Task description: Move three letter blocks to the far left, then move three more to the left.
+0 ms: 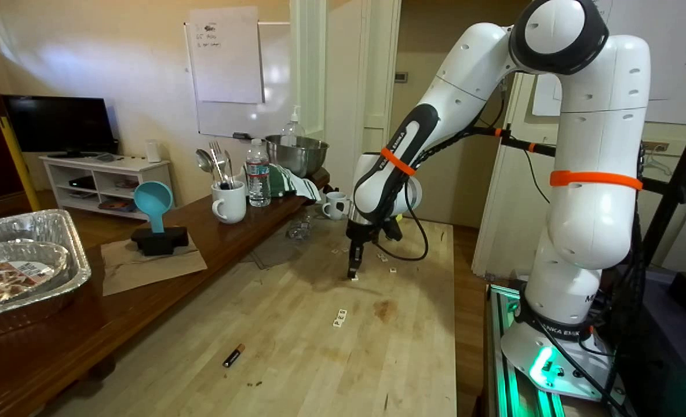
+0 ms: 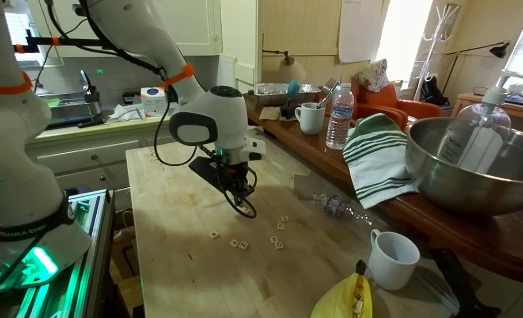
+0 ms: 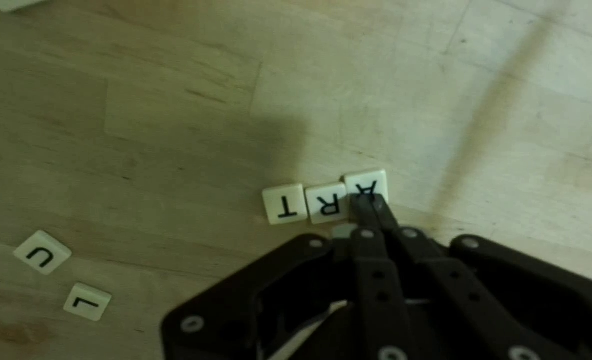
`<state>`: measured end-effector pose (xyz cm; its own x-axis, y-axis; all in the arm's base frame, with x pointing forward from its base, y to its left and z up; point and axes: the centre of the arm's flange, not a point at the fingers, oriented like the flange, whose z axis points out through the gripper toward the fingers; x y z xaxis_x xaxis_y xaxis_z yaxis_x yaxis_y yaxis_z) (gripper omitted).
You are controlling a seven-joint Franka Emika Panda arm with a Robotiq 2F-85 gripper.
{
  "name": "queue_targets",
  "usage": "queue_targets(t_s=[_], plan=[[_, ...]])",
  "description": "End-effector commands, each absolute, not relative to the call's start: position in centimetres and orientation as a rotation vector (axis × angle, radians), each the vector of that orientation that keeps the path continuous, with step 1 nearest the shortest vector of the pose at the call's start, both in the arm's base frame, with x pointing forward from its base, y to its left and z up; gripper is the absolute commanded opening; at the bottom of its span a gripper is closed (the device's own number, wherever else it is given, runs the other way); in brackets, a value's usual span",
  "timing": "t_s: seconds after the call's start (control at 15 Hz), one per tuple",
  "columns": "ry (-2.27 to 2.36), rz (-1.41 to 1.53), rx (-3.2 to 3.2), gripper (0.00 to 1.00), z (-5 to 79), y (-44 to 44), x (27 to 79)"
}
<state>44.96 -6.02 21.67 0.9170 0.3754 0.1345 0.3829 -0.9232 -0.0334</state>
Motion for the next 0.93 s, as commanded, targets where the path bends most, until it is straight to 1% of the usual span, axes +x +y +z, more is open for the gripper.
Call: queue_targets(t_s=[0.0, 0.4, 0.87], plan=[[-0.592, -0.203, -3.014, 0.00, 21.5, -6.4, 45.0], [-0.573, -0.239, -3.008, 0.00, 22.8, -6.9, 45.6], [-0.624, -0.261, -3.025, 0.00, 22.4, -9.1, 45.8]])
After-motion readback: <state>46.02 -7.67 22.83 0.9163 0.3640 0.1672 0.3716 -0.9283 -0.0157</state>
